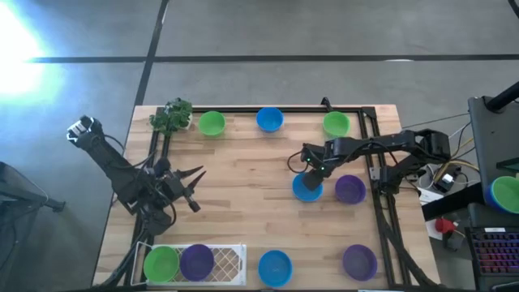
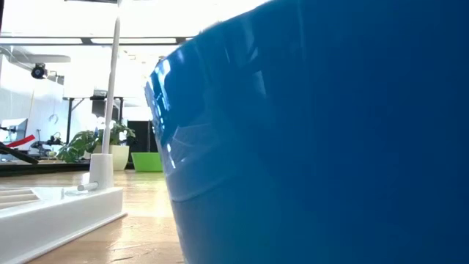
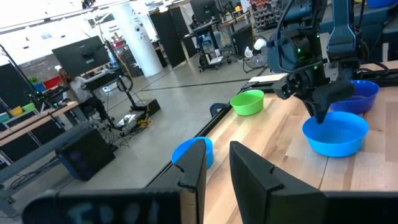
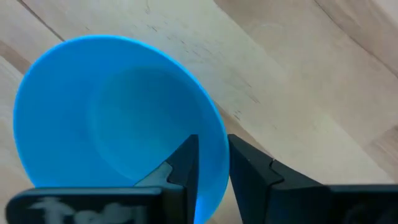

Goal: Pick & Place Mini bowls
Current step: Put the middle light blue bowl on the shelf

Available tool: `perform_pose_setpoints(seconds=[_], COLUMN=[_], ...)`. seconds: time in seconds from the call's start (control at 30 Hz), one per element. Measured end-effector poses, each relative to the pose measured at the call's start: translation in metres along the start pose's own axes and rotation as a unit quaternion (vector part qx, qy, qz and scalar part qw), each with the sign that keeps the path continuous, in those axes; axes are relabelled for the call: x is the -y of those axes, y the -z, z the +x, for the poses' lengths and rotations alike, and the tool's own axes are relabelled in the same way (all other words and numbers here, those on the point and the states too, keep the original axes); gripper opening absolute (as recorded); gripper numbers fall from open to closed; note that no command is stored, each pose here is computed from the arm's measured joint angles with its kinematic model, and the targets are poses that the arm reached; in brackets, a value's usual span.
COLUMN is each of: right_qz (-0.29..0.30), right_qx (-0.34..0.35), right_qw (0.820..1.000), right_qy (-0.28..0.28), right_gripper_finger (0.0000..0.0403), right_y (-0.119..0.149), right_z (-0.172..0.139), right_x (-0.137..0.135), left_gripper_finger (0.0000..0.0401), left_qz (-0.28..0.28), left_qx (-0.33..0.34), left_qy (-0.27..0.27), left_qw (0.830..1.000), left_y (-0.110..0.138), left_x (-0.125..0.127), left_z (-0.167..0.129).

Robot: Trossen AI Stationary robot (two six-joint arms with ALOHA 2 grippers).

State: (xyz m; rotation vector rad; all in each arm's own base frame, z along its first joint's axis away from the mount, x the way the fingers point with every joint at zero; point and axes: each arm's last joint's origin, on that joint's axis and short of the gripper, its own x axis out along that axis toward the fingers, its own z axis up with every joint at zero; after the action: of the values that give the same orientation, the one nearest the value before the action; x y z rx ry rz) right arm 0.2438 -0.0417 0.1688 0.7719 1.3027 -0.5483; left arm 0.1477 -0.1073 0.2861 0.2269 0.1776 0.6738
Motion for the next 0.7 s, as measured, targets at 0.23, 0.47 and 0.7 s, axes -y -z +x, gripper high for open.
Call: perform_pose_setpoints(seconds=[0.23,0.47,0.7], right_qz=[-0.025,-0.043,-0.078], right_qx=[0.028,0.076,0.146], right_qw=[0.999,0.995,0.983], right_qy=[-0.021,-0.043,-0.076], right_gripper_finger=[0.0032,0.001,0.0008], right_y=[-0.005,-0.014,-0.037], right_z=[0.001,-0.002,-0.037], right_x=[-0.004,-0.011,-0.034], left_gripper_finger=[0.0067,0.0067,0.0067], left_qz=[0.0,0.001,0.012], left_qx=[0.0,0.0,0.0], left_qy=[0.0,0.0,0.0], left_qw=[1.0,1.0,1.0], left_y=[0.0,0.0,0.0], left_x=[0.0,0.0,0.0], left_z=[0.0,0.0,0.0])
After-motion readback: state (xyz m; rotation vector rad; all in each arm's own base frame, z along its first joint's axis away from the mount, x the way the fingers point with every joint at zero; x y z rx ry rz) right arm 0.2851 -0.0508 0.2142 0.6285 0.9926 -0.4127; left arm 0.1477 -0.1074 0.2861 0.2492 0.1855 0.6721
